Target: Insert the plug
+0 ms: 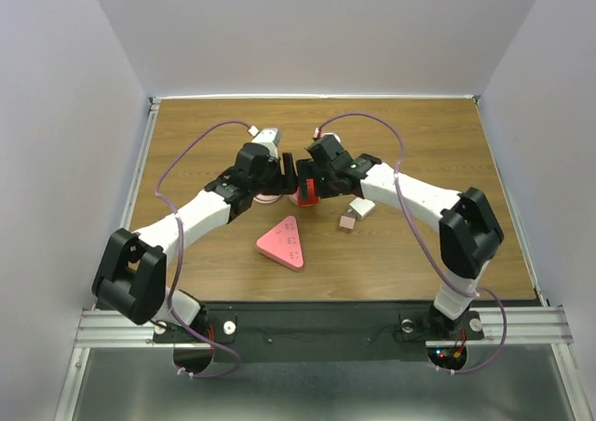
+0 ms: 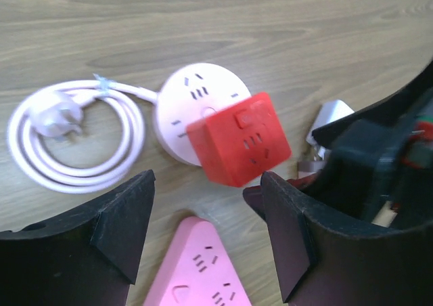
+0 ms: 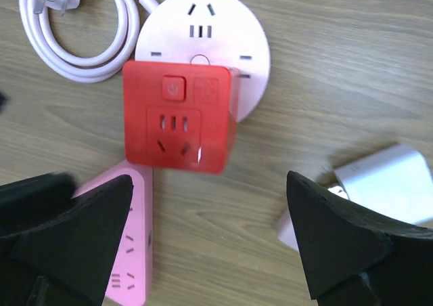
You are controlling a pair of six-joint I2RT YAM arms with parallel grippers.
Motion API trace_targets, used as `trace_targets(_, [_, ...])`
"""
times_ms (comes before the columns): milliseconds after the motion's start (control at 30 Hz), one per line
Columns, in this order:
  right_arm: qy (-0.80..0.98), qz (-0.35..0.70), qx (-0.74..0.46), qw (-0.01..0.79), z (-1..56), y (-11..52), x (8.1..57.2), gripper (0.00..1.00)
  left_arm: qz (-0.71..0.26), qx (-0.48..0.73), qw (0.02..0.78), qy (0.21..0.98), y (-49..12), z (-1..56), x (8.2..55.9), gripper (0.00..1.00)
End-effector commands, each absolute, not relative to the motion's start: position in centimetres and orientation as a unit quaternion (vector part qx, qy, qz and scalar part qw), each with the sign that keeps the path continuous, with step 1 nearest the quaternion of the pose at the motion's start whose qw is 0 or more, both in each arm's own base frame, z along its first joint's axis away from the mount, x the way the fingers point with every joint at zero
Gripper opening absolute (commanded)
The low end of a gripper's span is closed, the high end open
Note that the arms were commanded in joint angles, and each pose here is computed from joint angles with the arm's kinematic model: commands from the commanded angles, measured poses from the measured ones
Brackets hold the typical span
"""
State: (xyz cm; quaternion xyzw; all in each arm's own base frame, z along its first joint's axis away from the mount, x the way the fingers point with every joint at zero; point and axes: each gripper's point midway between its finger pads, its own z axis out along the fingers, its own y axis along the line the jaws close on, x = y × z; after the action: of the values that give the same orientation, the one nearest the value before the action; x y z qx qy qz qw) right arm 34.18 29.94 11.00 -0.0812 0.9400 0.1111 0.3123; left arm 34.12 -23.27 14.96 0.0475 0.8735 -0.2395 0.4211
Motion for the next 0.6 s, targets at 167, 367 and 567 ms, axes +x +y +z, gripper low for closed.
trace_targets(167, [0.916,0.096,-0.065,0.384,16.4,26.2,33.2,1.0,-0.261,0.063,0.425,0.865,-28.0,16.2,33.7,0.79])
trace_targets(367, [0.916,0.08,-0.039,0.391,16.4,23.9,33.1,1.0,-0.217,0.061,0.414,0.882,-28.3,14.6,34.7,0.84])
trace_targets(567, [0.916,0.065,-0.02,0.394,16.2,22.7,34.3,1.0,-0.188,0.056,0.409,0.891,-28.2,13.6,35.3,0.99])
